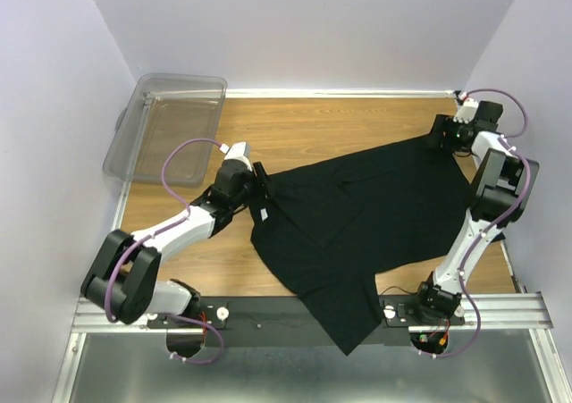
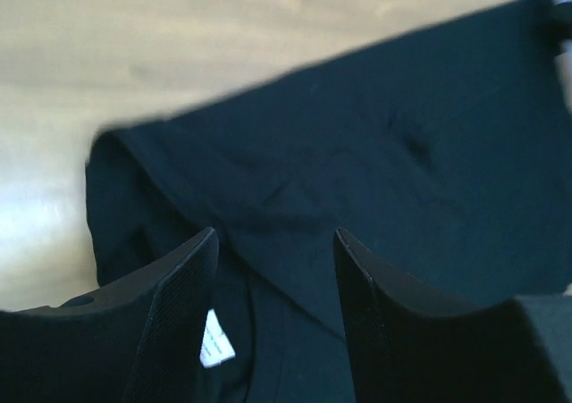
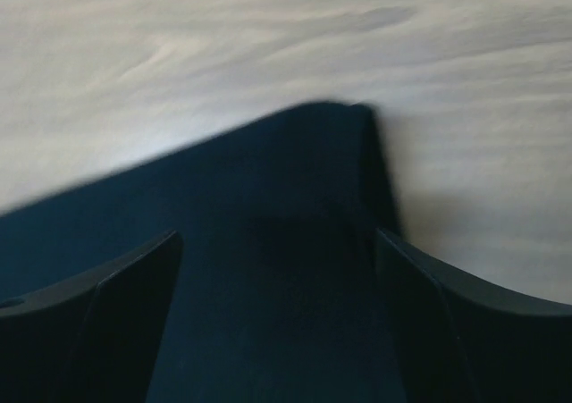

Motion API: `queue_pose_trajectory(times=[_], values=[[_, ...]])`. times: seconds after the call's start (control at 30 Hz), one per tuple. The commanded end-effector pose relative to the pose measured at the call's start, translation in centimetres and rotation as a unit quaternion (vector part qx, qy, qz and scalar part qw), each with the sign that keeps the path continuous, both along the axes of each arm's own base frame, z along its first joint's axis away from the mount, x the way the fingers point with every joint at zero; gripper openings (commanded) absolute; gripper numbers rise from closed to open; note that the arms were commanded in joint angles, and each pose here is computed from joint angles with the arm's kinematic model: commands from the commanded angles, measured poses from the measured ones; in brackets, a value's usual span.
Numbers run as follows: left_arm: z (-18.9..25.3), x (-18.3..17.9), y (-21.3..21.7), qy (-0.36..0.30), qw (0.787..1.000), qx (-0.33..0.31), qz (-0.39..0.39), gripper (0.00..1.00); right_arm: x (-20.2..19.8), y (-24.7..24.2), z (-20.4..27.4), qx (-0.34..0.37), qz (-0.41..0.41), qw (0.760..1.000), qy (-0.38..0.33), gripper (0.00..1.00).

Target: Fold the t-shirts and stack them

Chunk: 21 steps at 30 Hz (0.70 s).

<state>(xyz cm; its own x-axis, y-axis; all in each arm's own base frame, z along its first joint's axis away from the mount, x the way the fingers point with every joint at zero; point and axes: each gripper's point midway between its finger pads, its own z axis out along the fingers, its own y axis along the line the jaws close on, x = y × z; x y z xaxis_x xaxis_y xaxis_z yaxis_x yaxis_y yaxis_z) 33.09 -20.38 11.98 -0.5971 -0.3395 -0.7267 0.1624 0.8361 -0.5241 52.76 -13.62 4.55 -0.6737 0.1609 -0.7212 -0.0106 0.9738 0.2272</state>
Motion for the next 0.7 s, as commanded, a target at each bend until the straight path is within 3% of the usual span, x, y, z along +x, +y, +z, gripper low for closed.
queue_pose_trajectory(times=[0.0, 0.33, 0.4, 0.43, 0.47, 0.6, 0.67], values=[[-2.8, 1.2, 2.5, 0.04, 0.993, 0.06, 0.092, 0.62, -2.4, 2.7, 3.2, -0.065, 0.091, 0.993, -0.035, 0.94], [-7.8, 5.0, 2.0, 0.093, 0.979, 0.156, 0.095, 0.61, -9.7, 9.1, 4.4, -0.021, 0.169, 0.984, -0.043, 0.94], [-8.8, 5.4, 2.2, 0.109, 0.974, 0.165, 0.109, 0.55, -10.6, 9.5, 4.5, -0.017, 0.174, 0.984, -0.042, 0.94], [-11.0, 3.9, 3.4, 0.155, 0.96, 0.2, 0.119, 0.44, -11.3, 9.9, 4.8, -0.013, 0.178, 0.983, -0.043, 0.94], [-10.7, 4.4, 3.2, 0.156, 0.959, 0.203, 0.12, 0.37, -11.7, 10.1, 4.9, -0.012, 0.181, 0.983, -0.043, 0.94], [-11.5, 2.8, 3.3, 0.189, 0.952, 0.208, 0.124, 0.33, -13.1, 11.7, 6.1, 0.016, 0.2, 0.978, -0.055, 0.94], [-11.2, 2.8, 3.5, 0.189, 0.951, 0.213, 0.124, 0.22, -13.7, 12.2, 6.8, 0.023, 0.204, 0.977, -0.06, 0.94]])
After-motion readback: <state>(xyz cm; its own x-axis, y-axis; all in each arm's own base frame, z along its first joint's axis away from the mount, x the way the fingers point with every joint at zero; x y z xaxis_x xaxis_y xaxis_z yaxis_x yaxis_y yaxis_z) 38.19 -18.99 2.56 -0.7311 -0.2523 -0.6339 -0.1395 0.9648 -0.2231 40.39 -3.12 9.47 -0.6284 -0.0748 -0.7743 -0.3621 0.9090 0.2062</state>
